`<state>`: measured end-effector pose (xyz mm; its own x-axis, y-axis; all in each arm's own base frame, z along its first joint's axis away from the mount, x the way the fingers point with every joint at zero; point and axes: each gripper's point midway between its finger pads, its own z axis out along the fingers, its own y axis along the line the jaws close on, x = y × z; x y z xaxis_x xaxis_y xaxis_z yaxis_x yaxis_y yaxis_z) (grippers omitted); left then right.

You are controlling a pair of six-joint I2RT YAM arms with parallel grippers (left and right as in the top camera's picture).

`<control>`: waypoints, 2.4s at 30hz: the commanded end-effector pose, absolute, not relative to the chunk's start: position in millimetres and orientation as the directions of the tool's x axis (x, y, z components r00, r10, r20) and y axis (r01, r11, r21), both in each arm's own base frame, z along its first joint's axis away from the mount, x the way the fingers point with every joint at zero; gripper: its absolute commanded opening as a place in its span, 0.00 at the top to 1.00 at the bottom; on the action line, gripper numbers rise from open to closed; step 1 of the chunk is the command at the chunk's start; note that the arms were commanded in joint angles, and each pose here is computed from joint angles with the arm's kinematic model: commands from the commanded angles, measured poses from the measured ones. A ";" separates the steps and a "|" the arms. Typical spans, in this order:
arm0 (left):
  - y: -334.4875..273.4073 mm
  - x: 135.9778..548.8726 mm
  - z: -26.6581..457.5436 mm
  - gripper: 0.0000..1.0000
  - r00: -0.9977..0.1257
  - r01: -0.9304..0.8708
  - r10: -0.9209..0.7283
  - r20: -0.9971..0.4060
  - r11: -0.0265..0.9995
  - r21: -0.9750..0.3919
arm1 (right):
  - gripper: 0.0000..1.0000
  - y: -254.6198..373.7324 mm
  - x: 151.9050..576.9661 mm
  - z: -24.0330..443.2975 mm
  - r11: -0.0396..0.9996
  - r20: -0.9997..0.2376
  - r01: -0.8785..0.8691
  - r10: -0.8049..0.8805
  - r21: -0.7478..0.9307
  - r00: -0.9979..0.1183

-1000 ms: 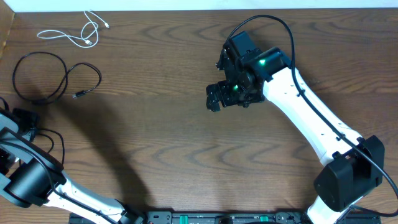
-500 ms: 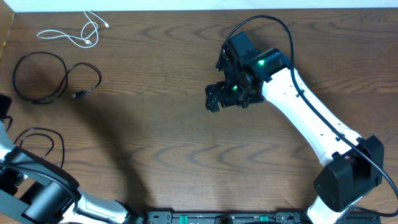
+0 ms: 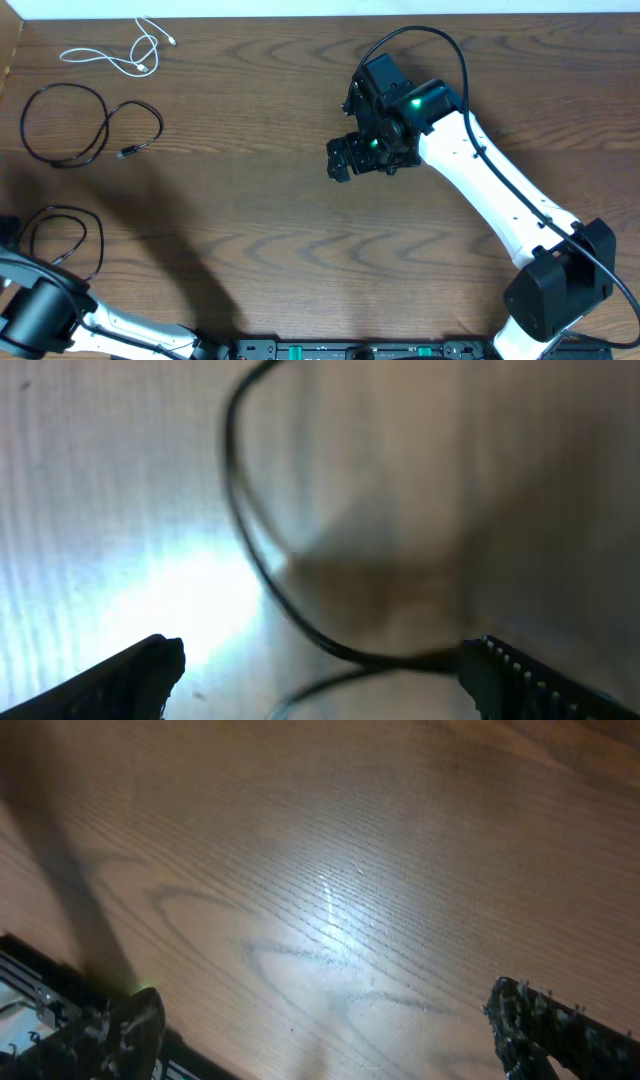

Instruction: Untangle cables

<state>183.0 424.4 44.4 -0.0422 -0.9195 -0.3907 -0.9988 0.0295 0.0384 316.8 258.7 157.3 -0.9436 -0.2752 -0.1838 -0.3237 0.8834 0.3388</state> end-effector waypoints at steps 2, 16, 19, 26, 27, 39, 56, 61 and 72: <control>427.3 169.6 35.8 0.06 0.024 -1.000 -0.933 -0.359 -0.025 -0.002 | 0.01 261.8 320.0 166.1 0.881 -0.219 -0.330 -0.267 0.341 -0.939; 413.4 195.2 -3.7 0.11 0.029 -0.989 -0.974 -0.225 0.004 -0.145 | 0.01 261.3 318.4 165.7 0.881 -0.212 -0.328 -0.268 0.340 -0.940; 413.4 195.4 -9.7 0.22 0.028 -0.990 -0.975 -0.219 0.003 -0.142 | 0.01 262.7 316.9 164.4 0.881 -0.208 -0.331 -0.273 0.339 -0.939; 411.0 199.0 -10.3 0.52 0.027 -0.987 -0.978 -0.206 0.007 -0.162 | 0.01 266.7 315.3 163.7 0.877 -0.210 -0.340 -0.282 0.339 -0.936; 409.1 203.5 -9.7 0.55 0.025 -0.982 -0.980 -0.195 0.012 -0.187 | 0.01 267.6 314.7 163.8 0.876 -0.211 -0.343 -0.285 0.340 -0.935; 395.5 232.2 3.3 0.63 0.006 -0.936 -0.991 -0.131 0.041 -0.349 | 0.01 271.8 309.1 163.2 0.871 -0.204 -0.355 -0.301 0.338 -0.932; 395.4 234.0 112.8 0.04 0.040 -0.910 -0.951 -0.307 0.092 -0.404 | 0.01 269.6 302.8 159.3 0.875 -0.178 -0.352 -0.308 0.332 -0.935; 344.3 297.6 149.9 0.04 -0.001 -0.730 -0.993 -0.121 0.083 -0.679 | 0.01 264.0 294.9 156.8 0.881 -0.141 -0.347 -0.318 0.322 -0.938; 138.5 393.8 121.9 0.02 -0.602 -0.651 -0.792 -0.101 0.560 -0.512 | 0.01 251.0 293.6 152.6 0.896 -0.126 -0.360 -0.338 0.261 -0.933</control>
<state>382.3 192.8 132.9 -0.4295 -0.9012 -0.0584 -0.7033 0.3743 -0.6044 298.2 255.8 151.6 -0.9374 -0.3219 -0.1329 -0.3472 0.8932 0.2859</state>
